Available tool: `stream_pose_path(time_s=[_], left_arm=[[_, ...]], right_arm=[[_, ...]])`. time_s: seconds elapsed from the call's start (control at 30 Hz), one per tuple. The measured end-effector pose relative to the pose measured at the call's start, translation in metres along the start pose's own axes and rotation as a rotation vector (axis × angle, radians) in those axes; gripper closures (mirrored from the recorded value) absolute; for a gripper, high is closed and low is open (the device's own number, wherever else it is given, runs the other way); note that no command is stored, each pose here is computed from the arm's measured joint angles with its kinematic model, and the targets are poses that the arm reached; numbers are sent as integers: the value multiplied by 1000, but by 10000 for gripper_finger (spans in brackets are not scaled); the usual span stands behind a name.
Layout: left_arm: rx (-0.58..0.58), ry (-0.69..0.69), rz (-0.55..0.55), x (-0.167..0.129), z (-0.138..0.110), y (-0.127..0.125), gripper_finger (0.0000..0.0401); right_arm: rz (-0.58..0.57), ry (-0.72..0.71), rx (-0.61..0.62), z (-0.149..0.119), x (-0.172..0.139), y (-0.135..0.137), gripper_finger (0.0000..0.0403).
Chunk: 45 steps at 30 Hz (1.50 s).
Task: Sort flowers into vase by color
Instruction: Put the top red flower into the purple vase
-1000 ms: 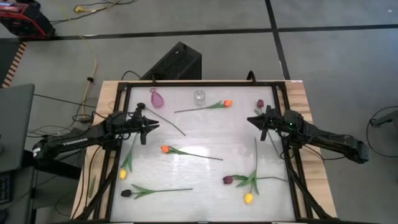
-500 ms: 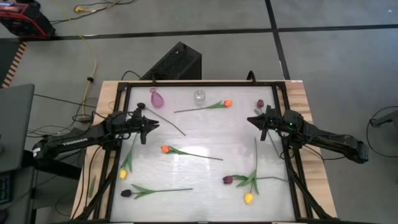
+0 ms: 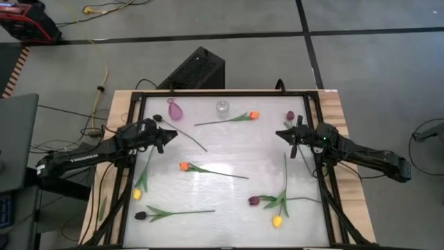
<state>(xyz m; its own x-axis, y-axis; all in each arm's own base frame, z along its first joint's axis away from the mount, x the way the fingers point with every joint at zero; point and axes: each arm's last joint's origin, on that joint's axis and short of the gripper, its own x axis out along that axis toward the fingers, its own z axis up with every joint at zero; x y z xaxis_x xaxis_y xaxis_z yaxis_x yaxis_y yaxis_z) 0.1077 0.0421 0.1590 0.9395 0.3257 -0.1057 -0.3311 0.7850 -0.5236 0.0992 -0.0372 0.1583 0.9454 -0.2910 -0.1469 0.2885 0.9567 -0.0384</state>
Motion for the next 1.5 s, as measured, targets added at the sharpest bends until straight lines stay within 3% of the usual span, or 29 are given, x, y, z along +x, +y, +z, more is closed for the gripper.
stream_pose_path(time_s=[0.13,0.23,0.37,0.6,0.77,1.0,1.13,1.27,1.5], left_arm=[[98,-86,-164,1,9,-14,326],[187,-136,-248,3,12,-24,326],[274,-163,-270,11,9,-32,326],[396,-85,-244,41,7,-46,326],[489,42,-318,67,0,-53,326],[520,120,-396,88,-2,-60,326],[551,131,-378,94,-4,-59,326],[601,98,-328,99,0,-61,326],[611,46,-288,103,9,-66,326]], right_arm=[[-4,-74,-20,6,0,0,360],[2,-174,89,16,-1,-1,360],[5,-326,110,30,-5,-1,360],[29,-574,150,52,-16,-1,360],[114,-607,365,57,-18,-1,360],[341,-439,500,63,-10,12,360],[383,-275,532,59,-1,21,360],[339,-12,567,51,8,24,360],[94,480,668,62,8,15,360]])
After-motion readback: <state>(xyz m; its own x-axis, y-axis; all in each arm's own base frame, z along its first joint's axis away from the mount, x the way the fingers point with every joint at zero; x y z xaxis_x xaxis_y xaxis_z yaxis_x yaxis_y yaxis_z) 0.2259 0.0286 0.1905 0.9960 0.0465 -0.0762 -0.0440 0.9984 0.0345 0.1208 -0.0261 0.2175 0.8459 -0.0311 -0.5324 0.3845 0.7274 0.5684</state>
